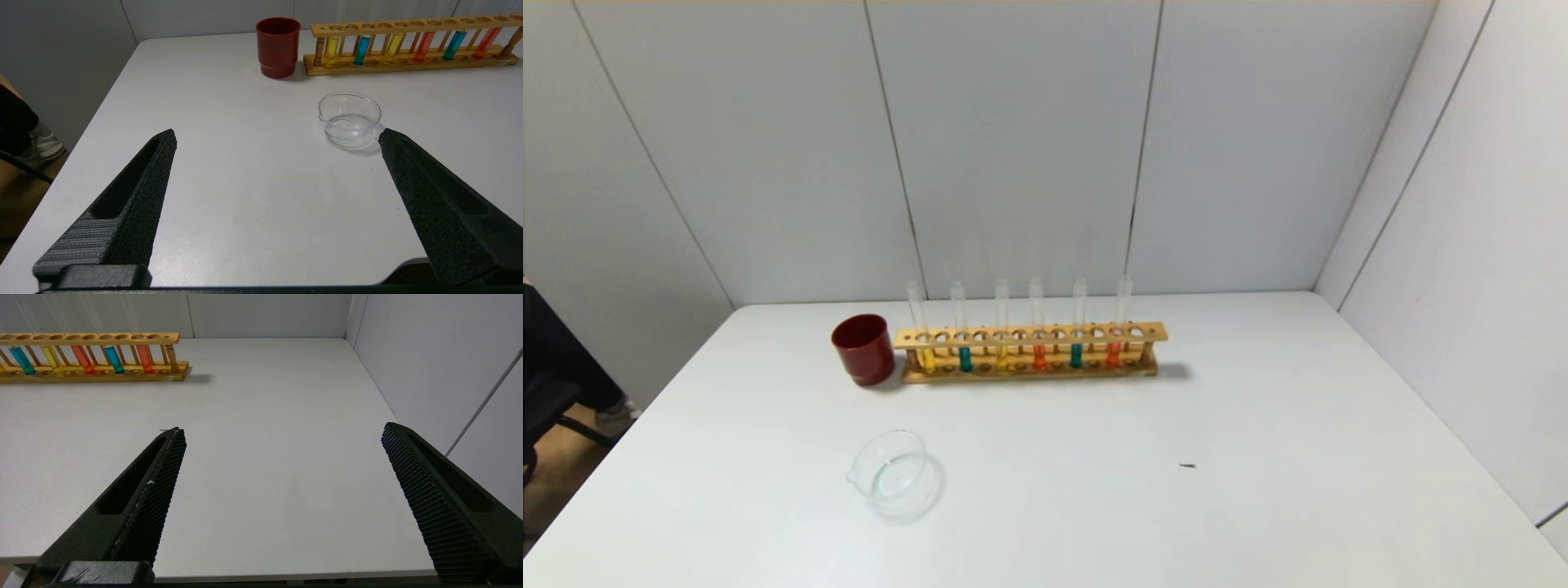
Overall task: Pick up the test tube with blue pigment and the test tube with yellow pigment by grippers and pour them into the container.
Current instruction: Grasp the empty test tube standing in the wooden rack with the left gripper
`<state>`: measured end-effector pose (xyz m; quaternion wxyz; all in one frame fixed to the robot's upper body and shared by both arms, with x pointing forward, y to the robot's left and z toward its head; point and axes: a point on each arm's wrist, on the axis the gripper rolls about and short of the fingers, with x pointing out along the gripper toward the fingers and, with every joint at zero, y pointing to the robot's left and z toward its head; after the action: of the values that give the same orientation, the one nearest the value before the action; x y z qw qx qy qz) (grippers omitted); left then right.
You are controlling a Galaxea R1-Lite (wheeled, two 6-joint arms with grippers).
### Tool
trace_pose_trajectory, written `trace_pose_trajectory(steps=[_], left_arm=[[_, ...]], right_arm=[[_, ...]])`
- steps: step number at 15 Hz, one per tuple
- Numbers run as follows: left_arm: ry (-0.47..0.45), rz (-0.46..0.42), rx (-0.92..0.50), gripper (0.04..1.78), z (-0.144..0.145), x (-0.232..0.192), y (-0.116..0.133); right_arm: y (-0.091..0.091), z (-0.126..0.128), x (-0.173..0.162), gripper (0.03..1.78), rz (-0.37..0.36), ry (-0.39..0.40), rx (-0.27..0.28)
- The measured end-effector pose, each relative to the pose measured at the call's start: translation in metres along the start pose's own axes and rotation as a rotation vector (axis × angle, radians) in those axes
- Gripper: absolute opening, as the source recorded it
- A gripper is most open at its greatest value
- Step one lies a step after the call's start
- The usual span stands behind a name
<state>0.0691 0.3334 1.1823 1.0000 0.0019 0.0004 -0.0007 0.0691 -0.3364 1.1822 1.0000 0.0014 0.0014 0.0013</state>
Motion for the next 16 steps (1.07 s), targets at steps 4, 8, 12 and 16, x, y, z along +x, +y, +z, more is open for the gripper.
trace_pose_trajectory(steps=[4,8,12,16], left_arm=[[0.000,0.001,0.001,1.74,0.000,0.000,0.000],[0.000,0.001,-0.001,1.74,0.000,0.000,0.000],[-0.014,-0.011,0.026,1.74,0.005,-0.002,0.000],[-0.068,-0.064,0.026,1.74,0.059,-0.010,-0.001]], right_arm=[[0.000,0.000,0.000,1.75,0.000,0.000,0.000],[0.000,0.000,0.000,1.75,0.000,0.000,0.000],[0.000,0.000,0.000,1.75,0.000,0.000,0.000],[0.000,0.000,0.000,1.75,0.000,0.000,0.000]])
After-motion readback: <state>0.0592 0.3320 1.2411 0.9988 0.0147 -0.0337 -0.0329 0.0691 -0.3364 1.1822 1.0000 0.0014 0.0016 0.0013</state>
